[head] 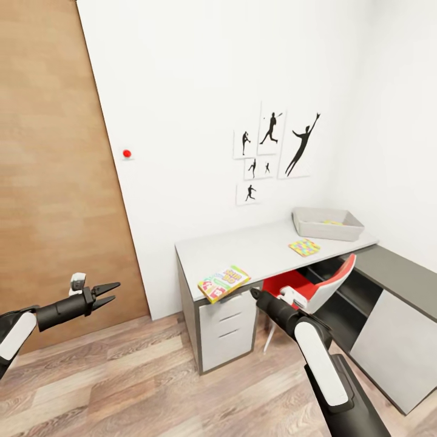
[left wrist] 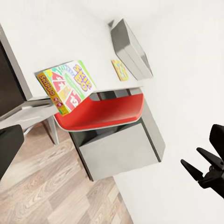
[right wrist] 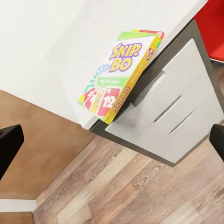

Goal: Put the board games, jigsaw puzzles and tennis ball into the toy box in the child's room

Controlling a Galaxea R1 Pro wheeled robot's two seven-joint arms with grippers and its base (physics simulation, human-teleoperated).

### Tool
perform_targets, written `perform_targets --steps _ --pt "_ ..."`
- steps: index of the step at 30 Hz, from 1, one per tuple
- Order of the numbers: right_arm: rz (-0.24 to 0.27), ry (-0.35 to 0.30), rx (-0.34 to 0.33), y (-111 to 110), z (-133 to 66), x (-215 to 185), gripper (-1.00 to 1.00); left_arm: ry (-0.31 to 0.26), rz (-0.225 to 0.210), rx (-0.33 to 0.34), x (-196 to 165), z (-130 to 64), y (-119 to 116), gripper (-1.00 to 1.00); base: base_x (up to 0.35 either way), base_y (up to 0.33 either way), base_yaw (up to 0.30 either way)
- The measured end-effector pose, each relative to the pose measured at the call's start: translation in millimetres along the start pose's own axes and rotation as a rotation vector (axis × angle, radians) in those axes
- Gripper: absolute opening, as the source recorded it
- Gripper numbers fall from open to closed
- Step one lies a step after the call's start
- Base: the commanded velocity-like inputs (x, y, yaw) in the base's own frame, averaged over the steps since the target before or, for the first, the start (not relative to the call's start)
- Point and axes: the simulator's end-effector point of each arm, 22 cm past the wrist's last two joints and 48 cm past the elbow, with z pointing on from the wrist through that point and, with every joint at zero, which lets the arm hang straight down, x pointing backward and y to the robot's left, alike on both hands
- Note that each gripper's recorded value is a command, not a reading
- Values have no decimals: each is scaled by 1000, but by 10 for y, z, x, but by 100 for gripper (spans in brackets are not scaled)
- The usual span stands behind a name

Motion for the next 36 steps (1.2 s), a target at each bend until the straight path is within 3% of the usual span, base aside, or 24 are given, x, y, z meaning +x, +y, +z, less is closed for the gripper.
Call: perform_targets --steps 14,36 --pt "24 -51 -4 4 -29 -133 100 -4 5 4 -19 -13 -37 100 0 0 28" --pt "29 -56 -5 10 -30 -142 100 -4 6 5 -20 -13 -42 100 0 0 0"
